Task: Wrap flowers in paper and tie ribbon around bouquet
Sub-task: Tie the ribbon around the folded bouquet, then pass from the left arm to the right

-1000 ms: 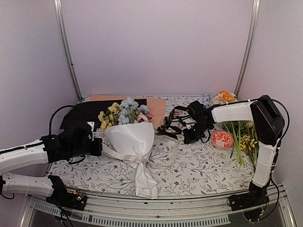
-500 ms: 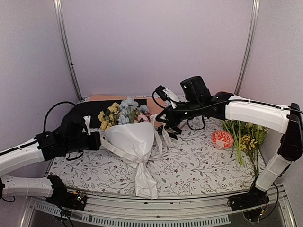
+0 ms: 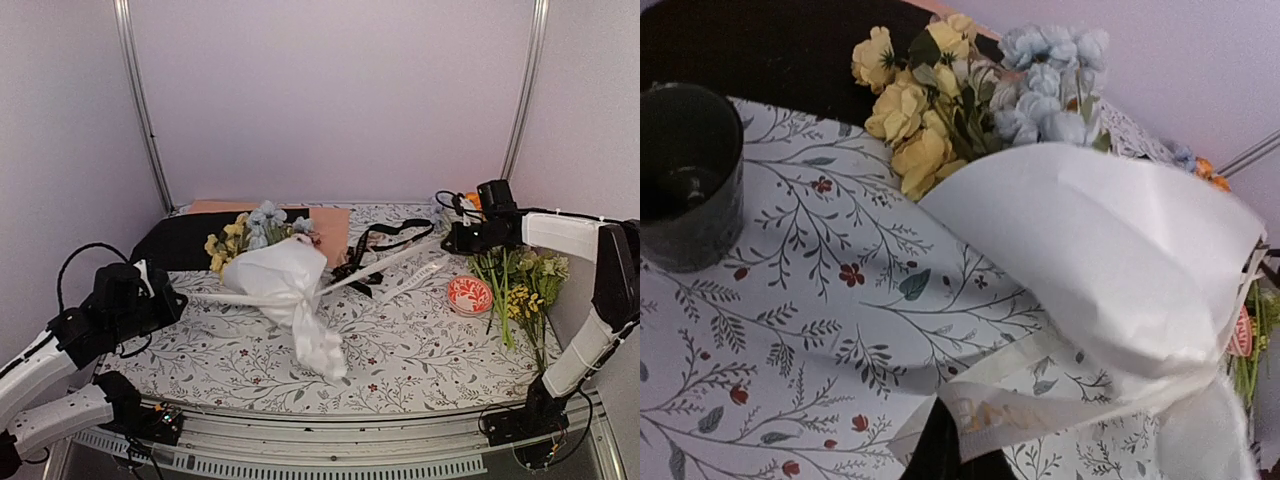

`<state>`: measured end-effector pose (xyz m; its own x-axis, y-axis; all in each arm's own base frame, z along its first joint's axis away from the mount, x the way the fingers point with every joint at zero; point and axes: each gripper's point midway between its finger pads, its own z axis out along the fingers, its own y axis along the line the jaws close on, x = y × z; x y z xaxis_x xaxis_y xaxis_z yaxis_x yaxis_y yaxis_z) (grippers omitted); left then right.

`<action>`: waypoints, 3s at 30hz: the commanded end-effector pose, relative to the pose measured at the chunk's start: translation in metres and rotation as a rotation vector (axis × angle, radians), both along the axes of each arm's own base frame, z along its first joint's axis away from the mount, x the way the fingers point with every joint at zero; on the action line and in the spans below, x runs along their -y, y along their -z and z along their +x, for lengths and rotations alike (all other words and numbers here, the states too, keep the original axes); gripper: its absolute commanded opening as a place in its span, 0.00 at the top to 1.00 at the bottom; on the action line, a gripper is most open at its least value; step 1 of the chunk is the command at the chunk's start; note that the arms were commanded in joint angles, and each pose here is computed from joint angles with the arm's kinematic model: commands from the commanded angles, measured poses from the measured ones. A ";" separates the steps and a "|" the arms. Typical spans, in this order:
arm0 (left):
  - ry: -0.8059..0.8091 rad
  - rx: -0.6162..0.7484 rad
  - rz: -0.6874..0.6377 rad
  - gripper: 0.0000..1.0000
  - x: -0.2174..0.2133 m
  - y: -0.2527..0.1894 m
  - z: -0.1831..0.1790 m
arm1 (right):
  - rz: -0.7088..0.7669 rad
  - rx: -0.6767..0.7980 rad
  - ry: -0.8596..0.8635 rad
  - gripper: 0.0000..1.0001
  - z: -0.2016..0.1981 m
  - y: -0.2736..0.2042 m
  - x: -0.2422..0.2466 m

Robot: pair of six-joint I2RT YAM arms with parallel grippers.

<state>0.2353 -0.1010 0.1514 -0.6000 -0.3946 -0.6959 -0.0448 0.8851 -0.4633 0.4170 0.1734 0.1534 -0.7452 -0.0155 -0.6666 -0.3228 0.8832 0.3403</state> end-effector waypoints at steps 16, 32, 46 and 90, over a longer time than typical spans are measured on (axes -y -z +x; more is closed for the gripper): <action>-0.189 -0.069 -0.081 1.00 -0.030 0.022 -0.021 | 0.008 -0.075 0.072 1.00 -0.042 -0.001 0.050; 0.719 0.523 0.057 1.00 0.155 -0.161 -0.006 | 0.181 -0.233 -0.629 0.68 -0.215 -0.040 -0.114; 0.905 0.599 0.083 1.00 0.184 -0.168 -0.036 | 0.353 0.330 -1.069 0.03 -0.202 -0.144 -0.237; 0.889 0.573 0.109 0.17 0.164 -0.017 -0.062 | 0.558 0.172 -1.360 1.00 -0.246 -0.122 -0.326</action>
<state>0.1753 -0.2547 0.1276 -0.3912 0.2277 -0.8917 0.7901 0.5799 -0.1986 0.1719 0.5038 0.2623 -0.2811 -0.3561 -0.8911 -0.8398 -0.3582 0.4081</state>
